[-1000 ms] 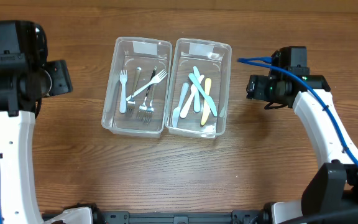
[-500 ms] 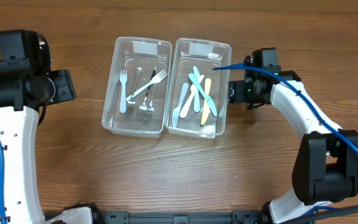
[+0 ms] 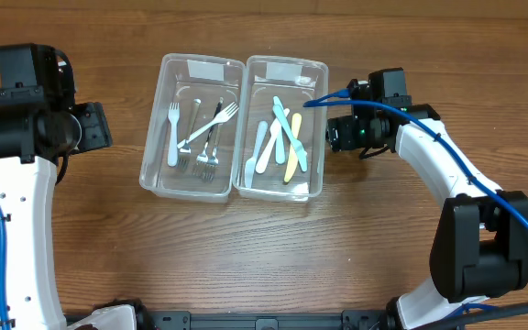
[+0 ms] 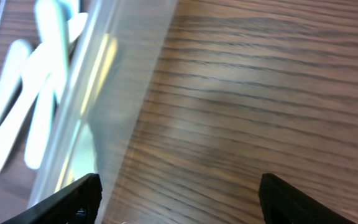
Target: Pack container
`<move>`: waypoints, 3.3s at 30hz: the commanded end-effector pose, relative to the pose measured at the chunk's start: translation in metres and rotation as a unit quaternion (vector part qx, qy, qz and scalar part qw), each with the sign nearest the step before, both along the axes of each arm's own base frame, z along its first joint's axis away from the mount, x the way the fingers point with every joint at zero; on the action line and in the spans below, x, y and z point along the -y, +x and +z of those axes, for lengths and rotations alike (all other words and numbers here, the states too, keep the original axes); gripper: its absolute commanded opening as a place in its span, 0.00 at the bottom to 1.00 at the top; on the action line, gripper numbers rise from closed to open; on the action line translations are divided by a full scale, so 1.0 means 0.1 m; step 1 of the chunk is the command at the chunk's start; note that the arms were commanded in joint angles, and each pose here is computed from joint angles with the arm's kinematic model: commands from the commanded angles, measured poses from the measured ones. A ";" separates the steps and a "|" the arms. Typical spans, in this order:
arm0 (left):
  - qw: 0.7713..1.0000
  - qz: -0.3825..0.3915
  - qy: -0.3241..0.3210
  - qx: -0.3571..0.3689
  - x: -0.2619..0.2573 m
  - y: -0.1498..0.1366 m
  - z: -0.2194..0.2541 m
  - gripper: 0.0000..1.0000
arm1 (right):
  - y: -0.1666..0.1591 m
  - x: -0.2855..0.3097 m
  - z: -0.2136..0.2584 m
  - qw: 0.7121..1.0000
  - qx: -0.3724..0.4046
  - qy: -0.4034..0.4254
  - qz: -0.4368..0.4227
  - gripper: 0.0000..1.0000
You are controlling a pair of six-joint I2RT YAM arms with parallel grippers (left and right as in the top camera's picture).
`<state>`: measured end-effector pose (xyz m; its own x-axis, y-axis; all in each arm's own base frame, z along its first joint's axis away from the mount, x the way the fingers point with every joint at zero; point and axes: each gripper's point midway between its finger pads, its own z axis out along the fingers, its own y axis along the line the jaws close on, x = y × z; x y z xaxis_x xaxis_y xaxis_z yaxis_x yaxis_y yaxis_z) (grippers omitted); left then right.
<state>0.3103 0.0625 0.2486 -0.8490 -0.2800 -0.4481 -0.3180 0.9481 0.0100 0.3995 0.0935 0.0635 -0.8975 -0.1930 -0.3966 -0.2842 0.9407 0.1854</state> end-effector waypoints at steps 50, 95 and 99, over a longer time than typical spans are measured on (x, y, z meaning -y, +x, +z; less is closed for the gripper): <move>0.969 -0.102 0.068 0.213 0.13 -0.06 0.50 1.00 | -0.22 1.40 2.47 0.936 0.240 -0.039 -0.255 1.00; 0.967 -0.096 0.102 0.214 0.30 -1.65 -0.02 1.00 | -2.08 0.77 1.81 0.940 0.259 0.019 -0.220 1.00; 0.967 -0.096 0.102 0.214 0.30 -1.65 -0.02 1.00 | -2.09 0.83 1.83 0.936 0.266 0.013 -0.230 1.00</move>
